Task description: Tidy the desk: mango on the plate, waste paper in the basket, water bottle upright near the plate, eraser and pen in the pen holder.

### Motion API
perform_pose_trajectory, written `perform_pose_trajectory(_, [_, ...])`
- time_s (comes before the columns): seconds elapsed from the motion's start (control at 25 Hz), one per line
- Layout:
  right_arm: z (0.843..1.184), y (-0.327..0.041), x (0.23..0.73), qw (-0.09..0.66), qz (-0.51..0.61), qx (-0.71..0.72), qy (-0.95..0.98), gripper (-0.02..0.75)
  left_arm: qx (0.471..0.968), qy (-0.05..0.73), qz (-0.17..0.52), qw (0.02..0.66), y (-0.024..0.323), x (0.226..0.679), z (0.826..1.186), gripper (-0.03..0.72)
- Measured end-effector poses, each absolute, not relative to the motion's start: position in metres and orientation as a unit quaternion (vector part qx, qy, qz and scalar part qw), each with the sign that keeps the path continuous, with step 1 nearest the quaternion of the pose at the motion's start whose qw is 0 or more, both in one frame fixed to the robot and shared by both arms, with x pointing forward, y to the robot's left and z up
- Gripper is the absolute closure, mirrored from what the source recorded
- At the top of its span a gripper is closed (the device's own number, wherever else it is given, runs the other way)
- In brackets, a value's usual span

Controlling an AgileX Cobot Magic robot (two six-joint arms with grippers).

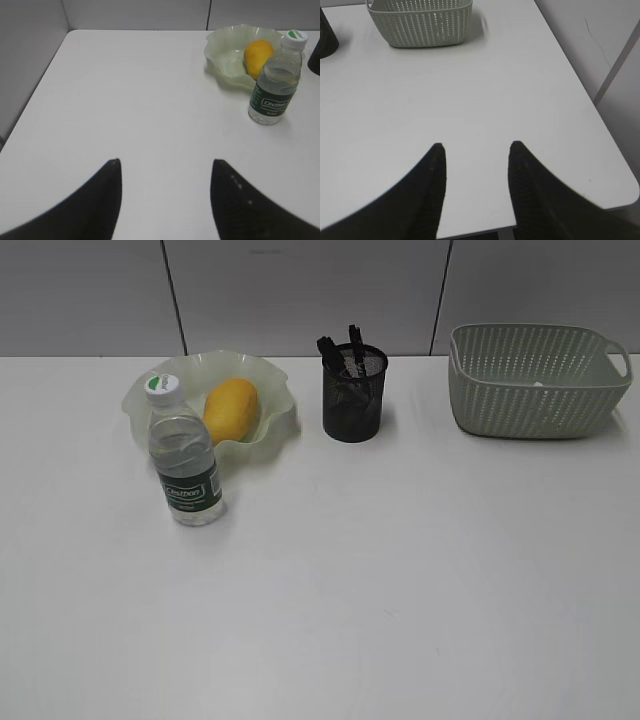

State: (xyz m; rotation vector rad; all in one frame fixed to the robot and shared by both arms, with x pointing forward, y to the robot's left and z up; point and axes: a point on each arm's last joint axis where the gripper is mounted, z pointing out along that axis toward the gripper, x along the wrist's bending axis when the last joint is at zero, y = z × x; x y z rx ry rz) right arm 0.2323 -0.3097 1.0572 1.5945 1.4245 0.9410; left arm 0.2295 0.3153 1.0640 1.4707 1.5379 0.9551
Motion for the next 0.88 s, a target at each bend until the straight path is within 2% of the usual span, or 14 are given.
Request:
perform_pose_trajectory(0.28, [1.0571,-0.3087,0.2323,0.390,0.372,0.623,0.567,0.398,0.580,0.606,0.375,0.395,0.3150,0.2295,1.0640,0.266])
perform_pose_trajectory(0.88, [1.0563,-0.3029,0.2325,0.381,0.377,0.595,0.599,0.398,0.595,0.592,0.370,0.397,0.3122,0.2293,1.0637,0.343])
